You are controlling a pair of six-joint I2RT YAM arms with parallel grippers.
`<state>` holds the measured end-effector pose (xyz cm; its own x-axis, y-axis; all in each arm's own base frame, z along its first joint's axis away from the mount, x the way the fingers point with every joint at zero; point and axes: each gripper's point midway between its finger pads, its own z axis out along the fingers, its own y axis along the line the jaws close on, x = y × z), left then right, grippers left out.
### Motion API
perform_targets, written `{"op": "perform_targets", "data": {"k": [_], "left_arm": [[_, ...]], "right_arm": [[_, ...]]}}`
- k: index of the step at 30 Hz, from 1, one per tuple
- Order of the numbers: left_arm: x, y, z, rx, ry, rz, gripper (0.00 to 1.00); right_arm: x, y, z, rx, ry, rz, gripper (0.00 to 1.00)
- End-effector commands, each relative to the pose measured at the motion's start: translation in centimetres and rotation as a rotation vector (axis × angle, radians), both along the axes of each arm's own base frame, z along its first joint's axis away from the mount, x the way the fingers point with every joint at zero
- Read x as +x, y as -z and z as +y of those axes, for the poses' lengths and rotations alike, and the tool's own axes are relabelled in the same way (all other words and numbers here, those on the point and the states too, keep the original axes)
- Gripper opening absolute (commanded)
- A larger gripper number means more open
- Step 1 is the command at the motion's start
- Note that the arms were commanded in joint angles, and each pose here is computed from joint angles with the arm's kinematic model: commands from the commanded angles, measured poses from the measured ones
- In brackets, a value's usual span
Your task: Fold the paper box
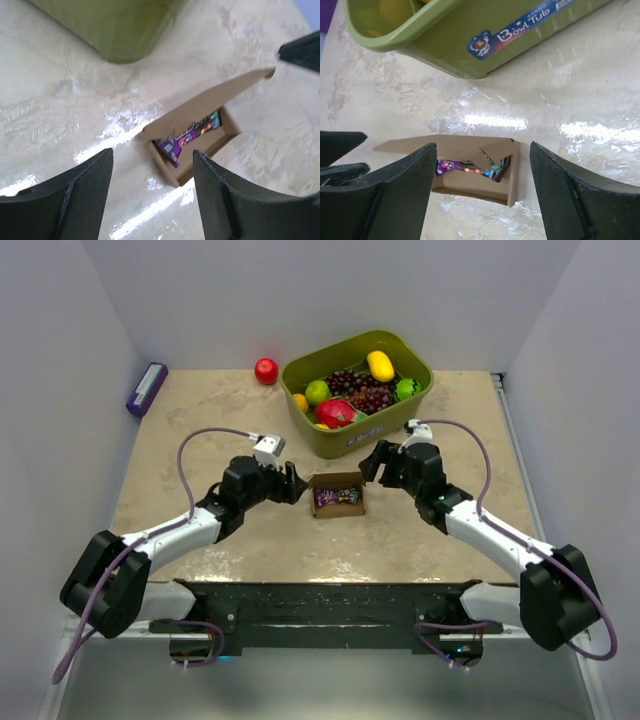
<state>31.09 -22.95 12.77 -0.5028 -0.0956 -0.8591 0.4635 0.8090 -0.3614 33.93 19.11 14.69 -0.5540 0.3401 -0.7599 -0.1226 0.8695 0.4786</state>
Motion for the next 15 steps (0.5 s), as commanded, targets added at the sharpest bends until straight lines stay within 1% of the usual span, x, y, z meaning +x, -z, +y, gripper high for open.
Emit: {"op": "perform_targets", "data": {"k": [1, 6, 8, 15], "left_arm": [[0.0, 0.5, -0.7, 0.05, 0.093, -0.079, 0.67], [1.6, 1.2, -1.5, 0.084, 0.096, -0.08, 0.63], [2.2, 1.0, -1.9, 0.091, 0.093, -0.092, 0.62], [2.9, 0.8, -3.3, 0.114, 0.104, -0.127, 0.56]], "right_arm": [[-0.6, -0.3, -1.1, -0.105, -0.064, -0.128, 0.77], [-0.1, 0.5, -0.6, -0.177, -0.129, -0.134, 0.72], [0.4, 0.2, -0.3, -0.191, -0.143, -0.146, 0.69], [1.5, 0.3, 0.5, -0.245, -0.199, -0.163, 0.63]]}}
